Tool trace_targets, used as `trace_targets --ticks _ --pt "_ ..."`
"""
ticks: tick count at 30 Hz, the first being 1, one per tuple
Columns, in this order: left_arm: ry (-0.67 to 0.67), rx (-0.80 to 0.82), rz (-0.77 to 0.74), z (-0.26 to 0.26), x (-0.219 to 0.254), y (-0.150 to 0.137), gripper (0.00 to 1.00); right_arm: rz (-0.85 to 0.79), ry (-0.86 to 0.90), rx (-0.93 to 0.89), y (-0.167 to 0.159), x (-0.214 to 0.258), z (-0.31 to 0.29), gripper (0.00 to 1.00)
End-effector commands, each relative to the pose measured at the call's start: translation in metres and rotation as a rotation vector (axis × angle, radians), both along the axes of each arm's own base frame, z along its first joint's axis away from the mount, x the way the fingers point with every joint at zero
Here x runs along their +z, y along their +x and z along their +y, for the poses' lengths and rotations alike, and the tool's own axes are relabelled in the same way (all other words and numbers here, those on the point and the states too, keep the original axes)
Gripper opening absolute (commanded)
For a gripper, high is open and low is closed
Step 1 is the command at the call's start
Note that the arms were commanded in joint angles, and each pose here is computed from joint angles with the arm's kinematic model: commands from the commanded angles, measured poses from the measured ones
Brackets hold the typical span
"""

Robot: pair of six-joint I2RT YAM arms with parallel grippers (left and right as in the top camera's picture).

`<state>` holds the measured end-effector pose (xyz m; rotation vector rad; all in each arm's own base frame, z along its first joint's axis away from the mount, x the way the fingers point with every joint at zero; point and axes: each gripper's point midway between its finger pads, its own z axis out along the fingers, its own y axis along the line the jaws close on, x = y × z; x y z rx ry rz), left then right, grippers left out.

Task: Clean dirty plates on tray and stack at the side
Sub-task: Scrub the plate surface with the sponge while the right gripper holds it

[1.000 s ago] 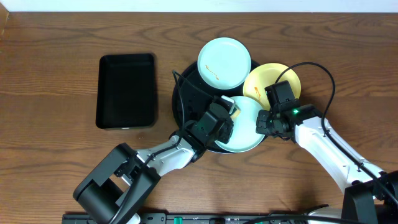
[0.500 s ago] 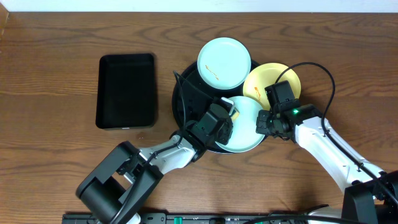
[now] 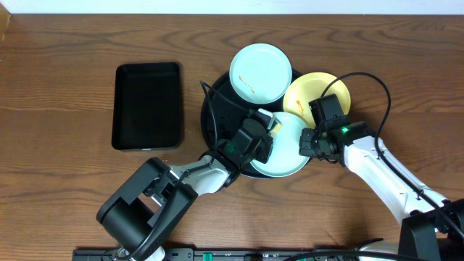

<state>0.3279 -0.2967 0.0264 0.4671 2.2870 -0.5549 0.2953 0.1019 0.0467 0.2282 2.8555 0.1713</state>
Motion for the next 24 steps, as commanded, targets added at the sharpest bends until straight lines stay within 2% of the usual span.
trace_targets --ticks 1,24 --pt "0.024 0.003 0.025 0.003 -0.018 -0.001 0.08 0.009 0.015 0.032 -0.004 -0.002 0.008 0.01" --pt "-0.062 0.05 -0.082 0.007 0.006 0.031 0.08 0.008 0.015 0.032 -0.003 -0.002 0.008 0.01"
